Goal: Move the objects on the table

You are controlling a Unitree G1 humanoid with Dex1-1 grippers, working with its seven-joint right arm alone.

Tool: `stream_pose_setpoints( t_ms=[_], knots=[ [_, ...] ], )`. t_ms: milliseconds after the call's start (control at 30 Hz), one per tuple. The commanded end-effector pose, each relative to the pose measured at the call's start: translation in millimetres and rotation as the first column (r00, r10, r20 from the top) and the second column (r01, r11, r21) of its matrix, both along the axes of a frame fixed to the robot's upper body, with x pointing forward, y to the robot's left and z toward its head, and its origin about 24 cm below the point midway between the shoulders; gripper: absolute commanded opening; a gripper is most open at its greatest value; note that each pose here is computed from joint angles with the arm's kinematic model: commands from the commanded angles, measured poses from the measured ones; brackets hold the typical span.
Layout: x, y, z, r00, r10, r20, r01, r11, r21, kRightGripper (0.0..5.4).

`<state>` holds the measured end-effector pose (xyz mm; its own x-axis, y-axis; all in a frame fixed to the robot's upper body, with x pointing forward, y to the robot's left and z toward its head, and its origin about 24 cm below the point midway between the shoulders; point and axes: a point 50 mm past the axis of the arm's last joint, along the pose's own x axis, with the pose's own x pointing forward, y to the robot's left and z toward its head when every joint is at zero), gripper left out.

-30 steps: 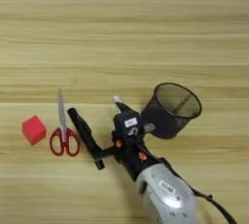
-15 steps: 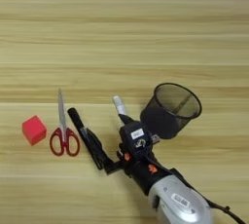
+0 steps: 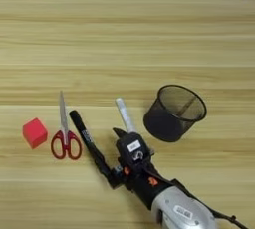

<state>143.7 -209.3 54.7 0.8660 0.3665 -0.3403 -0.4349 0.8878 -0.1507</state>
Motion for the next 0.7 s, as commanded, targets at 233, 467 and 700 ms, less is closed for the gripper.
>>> stream_pose_setpoints(
  t_ms=[233,467,700],
  knots=[
    [3.5,-6,-7.8,1.000,-0.004,-0.012,0.004,0.999,-0.036,4.67],
    [3.2,-10,-13.9,0.999,-0.016,-0.038,0.014,0.999,-0.049,4.93],
    [3.6,-12,-16.9,0.998,-0.023,-0.050,0.020,0.999,-0.048,4.21]
  ],
)
